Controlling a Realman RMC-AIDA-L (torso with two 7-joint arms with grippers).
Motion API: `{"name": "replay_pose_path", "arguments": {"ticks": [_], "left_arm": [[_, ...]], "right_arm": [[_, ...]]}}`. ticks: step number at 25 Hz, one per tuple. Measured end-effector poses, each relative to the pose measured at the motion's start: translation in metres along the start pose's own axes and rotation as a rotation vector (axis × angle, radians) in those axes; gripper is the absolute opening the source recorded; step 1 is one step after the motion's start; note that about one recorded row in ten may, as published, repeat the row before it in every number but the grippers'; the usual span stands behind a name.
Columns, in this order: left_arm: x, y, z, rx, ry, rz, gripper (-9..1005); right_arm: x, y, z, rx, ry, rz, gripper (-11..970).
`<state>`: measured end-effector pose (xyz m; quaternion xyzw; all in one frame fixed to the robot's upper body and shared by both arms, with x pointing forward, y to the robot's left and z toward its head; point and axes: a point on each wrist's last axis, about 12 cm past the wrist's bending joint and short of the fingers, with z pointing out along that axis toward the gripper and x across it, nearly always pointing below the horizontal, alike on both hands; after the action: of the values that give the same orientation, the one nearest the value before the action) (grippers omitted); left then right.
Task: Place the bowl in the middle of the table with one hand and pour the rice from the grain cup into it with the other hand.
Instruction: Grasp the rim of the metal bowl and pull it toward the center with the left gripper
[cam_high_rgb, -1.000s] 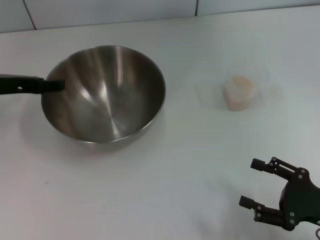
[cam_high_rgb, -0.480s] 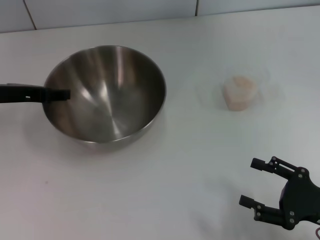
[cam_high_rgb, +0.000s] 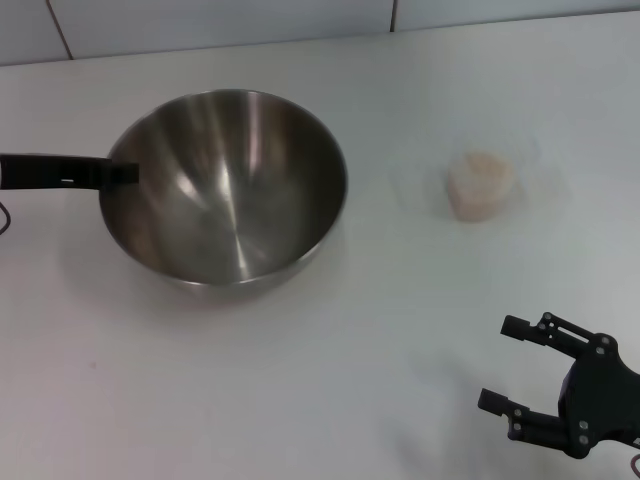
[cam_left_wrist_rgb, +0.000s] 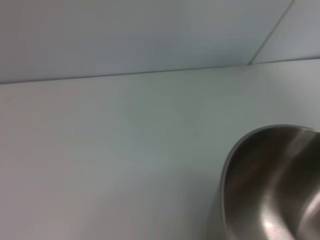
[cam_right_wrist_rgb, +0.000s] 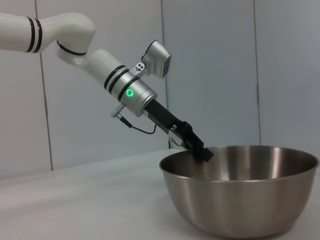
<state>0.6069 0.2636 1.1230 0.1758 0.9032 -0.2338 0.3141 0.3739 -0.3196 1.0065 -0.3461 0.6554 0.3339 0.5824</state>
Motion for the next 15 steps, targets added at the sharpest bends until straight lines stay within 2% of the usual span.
{"name": "replay_pose_path", "arguments": {"ticks": [6,11,15], "left_arm": [[-0.002,-0.003,0.004,0.019,0.014,0.007,173],[-0.01,-0.006,0.001,0.058,0.001,0.012,59],[-0.021,-0.008,-0.005,0.127,-0.035,0.01,47]], "right_arm": [[0.0,-0.001,0.0,-0.002,0.003,0.005,800],[-0.001,-0.002,0.0,-0.003,0.005,0.005,800],[-0.001,-0.002,0.0,-0.005,0.006,0.004,800]]}}
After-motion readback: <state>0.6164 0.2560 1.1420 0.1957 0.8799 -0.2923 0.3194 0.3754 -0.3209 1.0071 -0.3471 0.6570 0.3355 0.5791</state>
